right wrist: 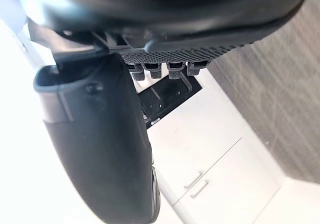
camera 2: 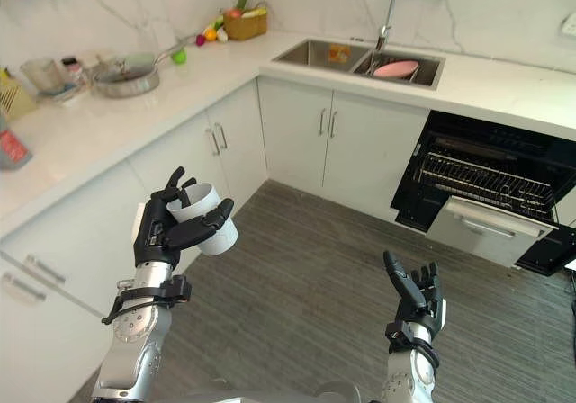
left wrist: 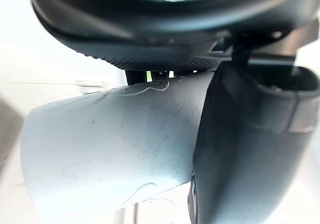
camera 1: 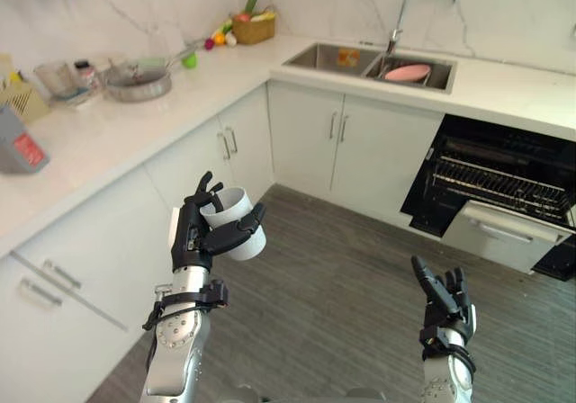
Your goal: Walk over to the sink, pick up the cup, carry it to the dishwasher, place the cup inside the dishwasher, then close the dishwasher door
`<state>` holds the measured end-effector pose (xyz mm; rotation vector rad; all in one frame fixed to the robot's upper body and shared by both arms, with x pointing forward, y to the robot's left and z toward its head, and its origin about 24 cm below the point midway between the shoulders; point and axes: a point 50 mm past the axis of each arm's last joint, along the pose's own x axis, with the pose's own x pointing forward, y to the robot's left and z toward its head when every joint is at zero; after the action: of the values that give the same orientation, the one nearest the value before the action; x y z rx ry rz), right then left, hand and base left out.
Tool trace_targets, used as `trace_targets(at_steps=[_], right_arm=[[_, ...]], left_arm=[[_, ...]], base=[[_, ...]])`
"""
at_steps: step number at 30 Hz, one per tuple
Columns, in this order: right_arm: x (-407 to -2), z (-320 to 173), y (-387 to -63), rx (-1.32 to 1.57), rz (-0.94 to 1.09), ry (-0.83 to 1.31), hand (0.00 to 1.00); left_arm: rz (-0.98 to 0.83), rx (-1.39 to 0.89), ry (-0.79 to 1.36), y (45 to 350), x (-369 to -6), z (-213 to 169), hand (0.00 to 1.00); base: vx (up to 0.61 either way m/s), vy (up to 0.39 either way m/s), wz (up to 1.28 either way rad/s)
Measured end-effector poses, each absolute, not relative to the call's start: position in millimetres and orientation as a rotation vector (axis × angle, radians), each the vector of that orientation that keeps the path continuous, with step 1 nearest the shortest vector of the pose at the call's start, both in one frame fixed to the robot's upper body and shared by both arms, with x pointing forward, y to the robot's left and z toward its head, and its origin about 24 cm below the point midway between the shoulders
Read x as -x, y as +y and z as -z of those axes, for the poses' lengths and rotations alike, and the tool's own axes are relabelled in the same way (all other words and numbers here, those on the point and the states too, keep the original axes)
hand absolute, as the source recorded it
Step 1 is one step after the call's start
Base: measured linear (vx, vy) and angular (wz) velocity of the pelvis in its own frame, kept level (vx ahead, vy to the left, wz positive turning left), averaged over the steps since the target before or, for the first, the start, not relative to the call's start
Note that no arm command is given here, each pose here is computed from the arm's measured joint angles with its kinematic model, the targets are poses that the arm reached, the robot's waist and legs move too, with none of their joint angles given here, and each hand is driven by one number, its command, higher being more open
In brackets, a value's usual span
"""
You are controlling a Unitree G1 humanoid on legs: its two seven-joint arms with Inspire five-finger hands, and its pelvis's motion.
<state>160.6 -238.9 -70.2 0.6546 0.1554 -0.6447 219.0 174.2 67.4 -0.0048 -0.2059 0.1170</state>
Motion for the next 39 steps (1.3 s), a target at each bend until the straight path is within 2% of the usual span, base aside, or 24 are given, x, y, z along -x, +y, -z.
trace_targets(at_steps=[2,7,9,15,18,23,27,32,37,39], right_arm=[[-159,60,-235,-0.673,0.625,0.097,1.0],[-149,-6,-247,-0.581,0.566,-0.211,1.0],[-145,-25,-262,-0.492,0.581,-0.285,1.0],[-131,-54,-275,-0.5,0.735,-0.441,1.0],[-125,-66,-282,-0.469,0.747,-0.508,1.0],[-131,-74,-276,-0.471,0.69,-0.533,1.0],[-147,-72,-273,-0.46,0.596,-0.486,1.0],[-144,-51,-272,-0.474,0.611,-0.378,1.0],[-162,-35,-260,-0.529,0.543,-0.282,1.0],[-171,-26,-247,-0.549,0.476,-0.231,1.0]], left_arm=[[-0.11,-0.016,-0.247,172,-222,-73,0.0],[0.032,-0.077,-0.353,161,-228,-90,0.0],[0.099,-0.029,-0.315,143,-224,-80,0.0],[0.377,0.045,-0.354,88,-219,-86,0.0],[0.43,0.056,-0.373,78,-218,-90,0.0],[0.448,0.084,-0.389,71,-216,-92,0.0],[0.421,0.106,-0.386,67,-215,-92,0.0],[0.341,0.087,-0.321,69,-220,-78,0.0],[0.191,0.055,-0.272,87,-232,-75,0.0],[0.08,0.056,-0.3,104,-237,-82,0.0]], base=[[0.44,0.112,0.0],[0.46,-0.017,0.05],[0.64,-0.03,-0.24],[0.51,-0.135,-0.46],[0.6,0.057,-1.01],[0.45,0.121,-1.13],[0.44,0.317,-1.33],[0.42,0.468,-0.93],[0.17,0.323,-0.7],[0.08,0.186,-0.7]])
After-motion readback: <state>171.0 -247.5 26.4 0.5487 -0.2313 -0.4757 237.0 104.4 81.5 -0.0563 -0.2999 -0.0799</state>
